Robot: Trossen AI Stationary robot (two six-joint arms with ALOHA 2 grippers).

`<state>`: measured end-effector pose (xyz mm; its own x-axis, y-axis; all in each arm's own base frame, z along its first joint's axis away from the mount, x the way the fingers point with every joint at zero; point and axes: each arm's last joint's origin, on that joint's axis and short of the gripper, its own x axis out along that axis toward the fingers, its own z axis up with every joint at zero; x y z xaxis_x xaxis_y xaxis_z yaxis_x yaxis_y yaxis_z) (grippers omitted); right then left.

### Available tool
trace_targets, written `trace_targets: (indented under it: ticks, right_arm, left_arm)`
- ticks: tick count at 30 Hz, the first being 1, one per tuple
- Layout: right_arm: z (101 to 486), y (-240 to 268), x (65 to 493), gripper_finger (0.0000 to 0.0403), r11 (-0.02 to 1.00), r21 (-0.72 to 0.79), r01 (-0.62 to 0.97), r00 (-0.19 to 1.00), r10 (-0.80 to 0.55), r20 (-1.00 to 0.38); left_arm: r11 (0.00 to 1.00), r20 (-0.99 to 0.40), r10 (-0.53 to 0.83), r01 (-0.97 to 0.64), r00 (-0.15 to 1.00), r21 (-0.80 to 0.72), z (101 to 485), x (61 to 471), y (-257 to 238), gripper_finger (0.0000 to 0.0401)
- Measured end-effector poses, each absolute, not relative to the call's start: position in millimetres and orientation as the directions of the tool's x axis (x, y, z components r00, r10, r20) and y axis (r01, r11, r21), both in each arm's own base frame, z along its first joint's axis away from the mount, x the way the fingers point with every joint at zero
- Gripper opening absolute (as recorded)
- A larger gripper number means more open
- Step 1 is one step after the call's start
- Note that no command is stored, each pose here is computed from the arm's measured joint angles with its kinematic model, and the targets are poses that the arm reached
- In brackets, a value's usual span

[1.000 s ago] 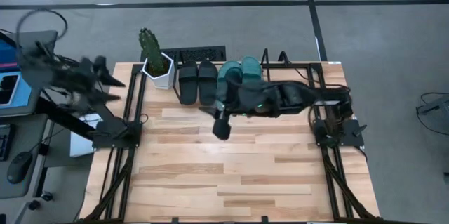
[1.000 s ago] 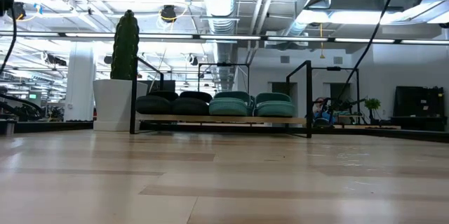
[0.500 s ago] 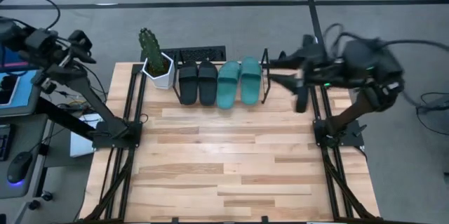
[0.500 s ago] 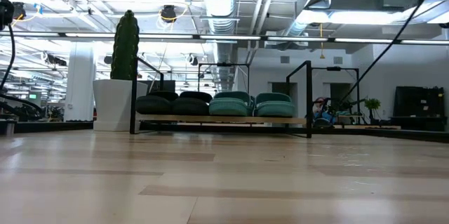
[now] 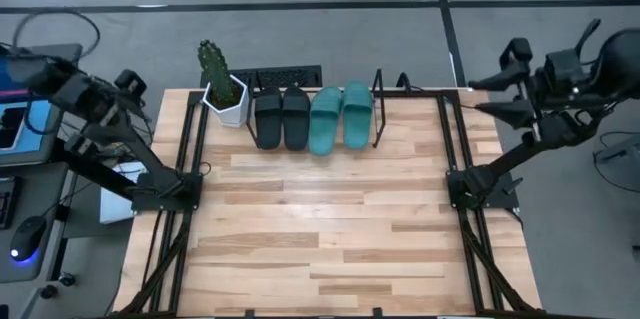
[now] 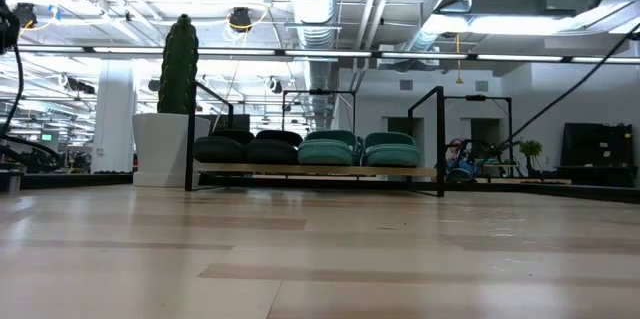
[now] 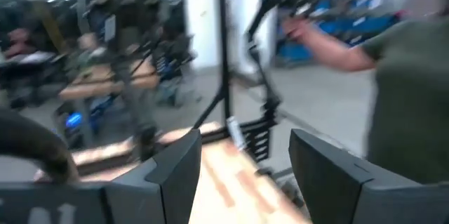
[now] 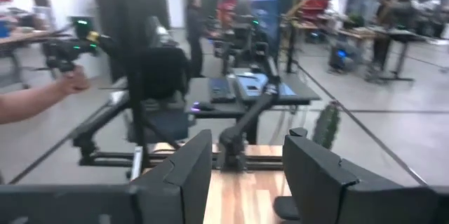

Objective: Pick and place slides into the shelf
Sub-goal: Return to Home Position

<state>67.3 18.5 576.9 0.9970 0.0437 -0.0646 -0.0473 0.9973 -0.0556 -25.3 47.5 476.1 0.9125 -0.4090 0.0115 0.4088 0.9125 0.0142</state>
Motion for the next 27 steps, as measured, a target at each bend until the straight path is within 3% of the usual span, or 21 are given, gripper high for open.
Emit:
trace_targets:
  ticks: [6, 12, 16, 23, 27]
  right_arm:
    - [532, 14, 52, 0.0160, 0.994, -0.029, -0.110, 0.994, 0.110, 0.012]
    - [455, 13, 42, 0.0159, 0.975, 0.024, -0.222, 0.965, 0.216, 0.150]
    - [397, 11, 36, 0.0161, 0.965, 0.100, -0.243, 0.952, 0.218, 0.213]
    - [310, 11, 31, 0.0162, 0.926, 0.161, -0.342, 0.904, 0.278, 0.324]
    - [284, 21, 45, 0.0164, 0.910, 0.149, -0.388, 0.905, 0.345, 0.249]
  left_arm:
    - [0.881, 0.171, -0.465, 0.473, 0.869, -0.008, 423, -25, 45, 0.0204]
    - [0.860, 0.331, -0.470, 0.509, 0.818, -0.036, 360, -17, 33, 0.0204]
    - [0.851, 0.268, -0.502, 0.525, 0.822, -0.016, 346, 1, 11, 0.0204]
    - [0.765, 0.338, -0.604, 0.644, 0.722, -0.007, 322, 20, -17, 0.0204]
    - [0.756, 0.337, -0.606, 0.654, 0.721, -0.039, 294, 34, -32, 0.0204]
